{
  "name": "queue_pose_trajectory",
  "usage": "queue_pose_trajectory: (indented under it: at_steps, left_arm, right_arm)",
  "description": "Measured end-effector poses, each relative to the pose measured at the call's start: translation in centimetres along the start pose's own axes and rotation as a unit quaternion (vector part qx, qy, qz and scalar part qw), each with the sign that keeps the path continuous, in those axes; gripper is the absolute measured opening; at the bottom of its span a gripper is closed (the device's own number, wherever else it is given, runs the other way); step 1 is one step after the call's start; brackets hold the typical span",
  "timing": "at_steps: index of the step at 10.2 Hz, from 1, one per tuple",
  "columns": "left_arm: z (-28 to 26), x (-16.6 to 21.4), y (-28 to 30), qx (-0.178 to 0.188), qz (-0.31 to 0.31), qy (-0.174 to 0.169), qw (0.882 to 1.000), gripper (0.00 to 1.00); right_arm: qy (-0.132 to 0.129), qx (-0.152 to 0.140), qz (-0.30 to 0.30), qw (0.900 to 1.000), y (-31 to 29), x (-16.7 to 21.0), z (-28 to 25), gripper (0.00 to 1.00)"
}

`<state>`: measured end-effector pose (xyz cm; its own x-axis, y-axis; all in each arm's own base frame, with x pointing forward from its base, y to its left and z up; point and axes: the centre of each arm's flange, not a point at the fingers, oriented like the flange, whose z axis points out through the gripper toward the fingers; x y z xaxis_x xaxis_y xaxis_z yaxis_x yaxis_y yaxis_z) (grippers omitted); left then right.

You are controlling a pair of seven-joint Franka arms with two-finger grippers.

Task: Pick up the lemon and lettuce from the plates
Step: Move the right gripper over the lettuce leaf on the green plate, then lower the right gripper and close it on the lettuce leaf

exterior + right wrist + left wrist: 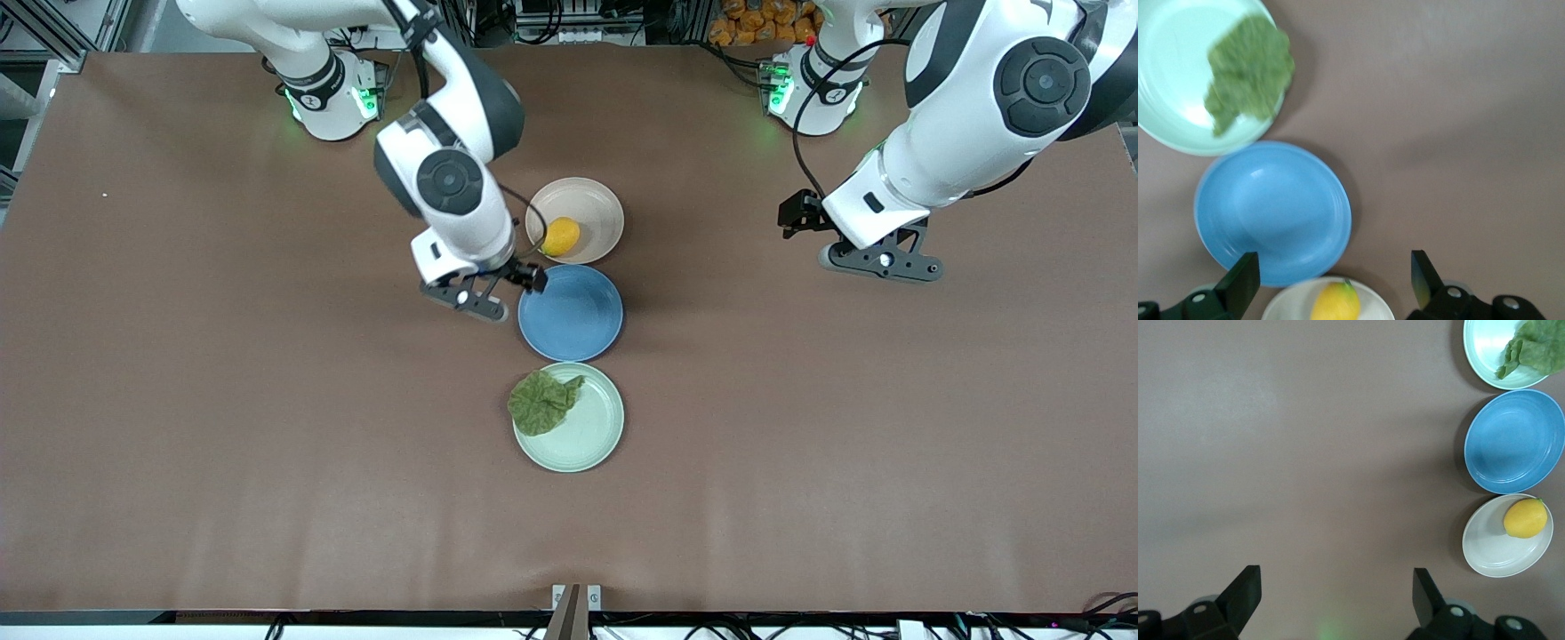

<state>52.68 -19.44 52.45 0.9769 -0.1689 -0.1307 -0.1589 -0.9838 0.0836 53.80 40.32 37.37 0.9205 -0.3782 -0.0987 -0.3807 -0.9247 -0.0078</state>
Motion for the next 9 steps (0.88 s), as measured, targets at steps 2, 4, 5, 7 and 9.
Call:
queue_pose_trajectory:
  at_steps: [2,4,5,7,9]
  left_arm:
    - [0.3,0.1,0.0,0.0,-0.001,0.002,1.0,1.0]
    - [0.6,0.1,-0.2,0.0,-0.002,0.002,1.0,1.0]
    - [0.7,0.2,-0.3,0.0,-0.003,0.002,1.0,1.0]
    - [1.1,0.2,-0.5,-0.001,-0.004,0.004,1.0,1.0]
    - [2.0,0.4,-0.6,-0.001,-0.005,0.006,1.0,1.0]
  right_arm:
    - [0.021,0.006,0.002,1.0,-0.5,2.5,-0.4,1.0]
    - [0.037,0.022,0.002,0.999,-1.6,3.8,1.6,1.0]
    - [0.04,0.027,0.003,0.999,-2.0,4.3,3.1,1.0]
    - [0.044,0.032,0.009,0.998,-2.3,5.8,4.8,1.0]
    - [0.065,0.062,0.011,0.996,-3.1,7.0,6.1,1.0]
